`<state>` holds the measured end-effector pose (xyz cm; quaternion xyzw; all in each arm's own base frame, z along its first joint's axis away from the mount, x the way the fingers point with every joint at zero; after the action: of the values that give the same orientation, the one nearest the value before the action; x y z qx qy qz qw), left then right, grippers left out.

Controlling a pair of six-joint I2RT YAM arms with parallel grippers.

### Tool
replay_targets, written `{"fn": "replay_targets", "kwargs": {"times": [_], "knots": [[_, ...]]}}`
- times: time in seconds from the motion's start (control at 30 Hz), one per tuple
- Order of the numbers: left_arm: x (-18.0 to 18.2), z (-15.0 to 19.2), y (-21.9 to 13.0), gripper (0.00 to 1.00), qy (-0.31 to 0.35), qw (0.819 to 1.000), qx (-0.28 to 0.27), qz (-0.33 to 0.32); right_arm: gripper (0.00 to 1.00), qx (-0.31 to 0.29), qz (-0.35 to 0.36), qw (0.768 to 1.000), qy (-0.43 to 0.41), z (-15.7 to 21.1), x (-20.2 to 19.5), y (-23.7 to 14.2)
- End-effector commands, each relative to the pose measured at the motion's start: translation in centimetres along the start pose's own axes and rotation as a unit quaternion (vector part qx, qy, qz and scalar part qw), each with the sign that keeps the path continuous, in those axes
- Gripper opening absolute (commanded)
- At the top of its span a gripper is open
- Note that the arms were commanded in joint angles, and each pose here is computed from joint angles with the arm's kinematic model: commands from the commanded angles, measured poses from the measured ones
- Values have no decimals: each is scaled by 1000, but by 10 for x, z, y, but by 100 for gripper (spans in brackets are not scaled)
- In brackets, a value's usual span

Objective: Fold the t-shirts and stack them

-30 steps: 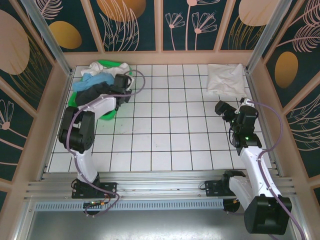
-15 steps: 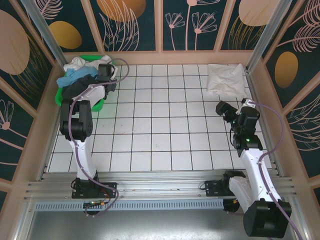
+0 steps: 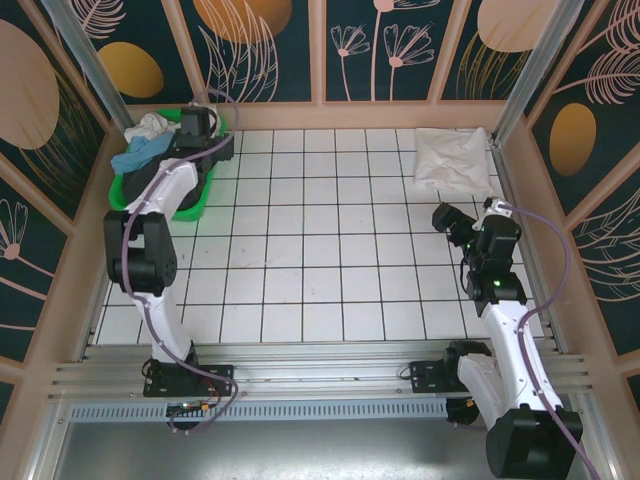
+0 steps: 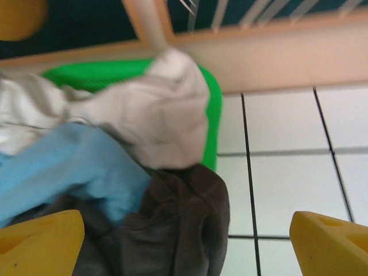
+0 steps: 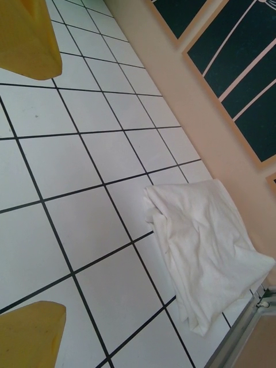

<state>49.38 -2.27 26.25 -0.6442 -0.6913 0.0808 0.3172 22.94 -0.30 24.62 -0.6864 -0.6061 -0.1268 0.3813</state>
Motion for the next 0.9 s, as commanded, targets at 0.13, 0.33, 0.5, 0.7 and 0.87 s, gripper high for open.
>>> {"fn": "replay_targets", "kwargs": {"times": [0.13, 0.33, 0.5, 0.7, 0.87], "knots": [[31, 13, -5, 84, -146, 987, 61, -19, 99, 13, -16, 1000, -11, 8, -4, 2], [4, 31, -3, 74, -167, 979, 58, 98, 99, 19, -25, 999, -10, 10, -4, 3], [-6, 47, 15, 62, -164, 975, 100, 114, 99, 25, -32, 999, -7, 12, -4, 3], [-6, 61, 27, 54, -153, 976, 128, 84, 99, 26, -33, 999, -7, 13, -4, 3], [-1, 58, 32, 48, -143, 979, 134, 53, 99, 26, -35, 999, -6, 13, -4, 2]]}}
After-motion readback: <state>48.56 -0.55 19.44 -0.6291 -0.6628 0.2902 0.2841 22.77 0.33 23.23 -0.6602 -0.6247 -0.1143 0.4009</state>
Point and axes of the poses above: each hand's point on the last joint's axis, 136 mm out from that joint toward the fingers, its own y axis out along the fingers, its own x axis along the line the jaws close on, z = x × y, the point moved 9 cm from there along -y, back along the fingers, and after that the axes turned 15 degrees about y, right-handed, at the moved point
